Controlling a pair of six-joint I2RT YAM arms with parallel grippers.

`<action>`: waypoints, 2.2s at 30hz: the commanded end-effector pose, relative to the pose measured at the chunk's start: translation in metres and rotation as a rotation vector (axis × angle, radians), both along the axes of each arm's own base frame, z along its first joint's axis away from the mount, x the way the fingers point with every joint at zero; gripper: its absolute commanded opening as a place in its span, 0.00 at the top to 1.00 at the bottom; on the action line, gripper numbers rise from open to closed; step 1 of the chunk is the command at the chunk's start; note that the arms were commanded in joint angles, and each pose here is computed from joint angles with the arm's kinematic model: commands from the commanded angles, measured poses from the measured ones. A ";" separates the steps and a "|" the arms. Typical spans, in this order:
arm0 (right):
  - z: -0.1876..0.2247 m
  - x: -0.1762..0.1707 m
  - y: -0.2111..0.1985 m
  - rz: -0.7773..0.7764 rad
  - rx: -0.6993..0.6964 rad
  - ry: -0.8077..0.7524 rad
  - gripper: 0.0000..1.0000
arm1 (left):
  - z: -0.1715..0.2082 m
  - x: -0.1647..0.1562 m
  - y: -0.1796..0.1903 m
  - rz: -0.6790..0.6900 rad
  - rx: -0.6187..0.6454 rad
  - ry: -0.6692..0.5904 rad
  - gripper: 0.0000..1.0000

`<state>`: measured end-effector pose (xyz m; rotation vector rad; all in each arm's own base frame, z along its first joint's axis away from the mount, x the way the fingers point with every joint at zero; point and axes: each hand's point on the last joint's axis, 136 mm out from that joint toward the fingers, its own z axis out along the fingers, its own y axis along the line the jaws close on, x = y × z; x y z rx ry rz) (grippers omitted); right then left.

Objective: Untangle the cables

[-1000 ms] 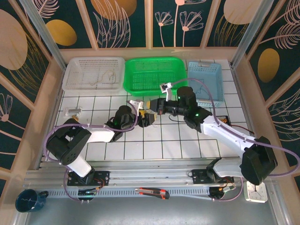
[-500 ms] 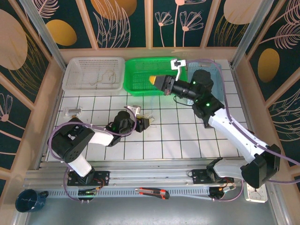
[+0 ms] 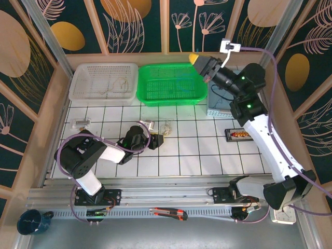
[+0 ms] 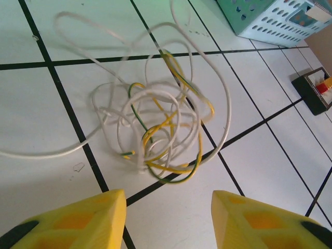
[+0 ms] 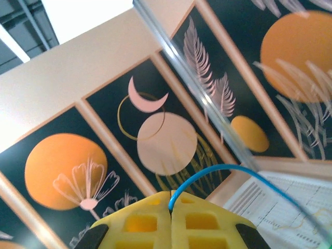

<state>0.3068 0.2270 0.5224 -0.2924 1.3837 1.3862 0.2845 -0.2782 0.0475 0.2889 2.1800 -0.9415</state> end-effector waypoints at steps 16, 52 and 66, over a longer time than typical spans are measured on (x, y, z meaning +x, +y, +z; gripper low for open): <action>-0.001 0.022 -0.029 -0.133 -0.046 -0.026 1.00 | 0.057 -0.003 -0.002 -0.005 -0.088 -0.076 0.01; -0.267 0.236 -0.224 -0.925 -0.273 0.482 0.51 | 0.142 0.001 0.013 0.093 -0.209 -0.156 0.01; -0.250 0.170 -0.173 -0.713 -0.195 0.418 0.33 | 0.133 0.006 0.021 0.145 -0.176 -0.154 0.01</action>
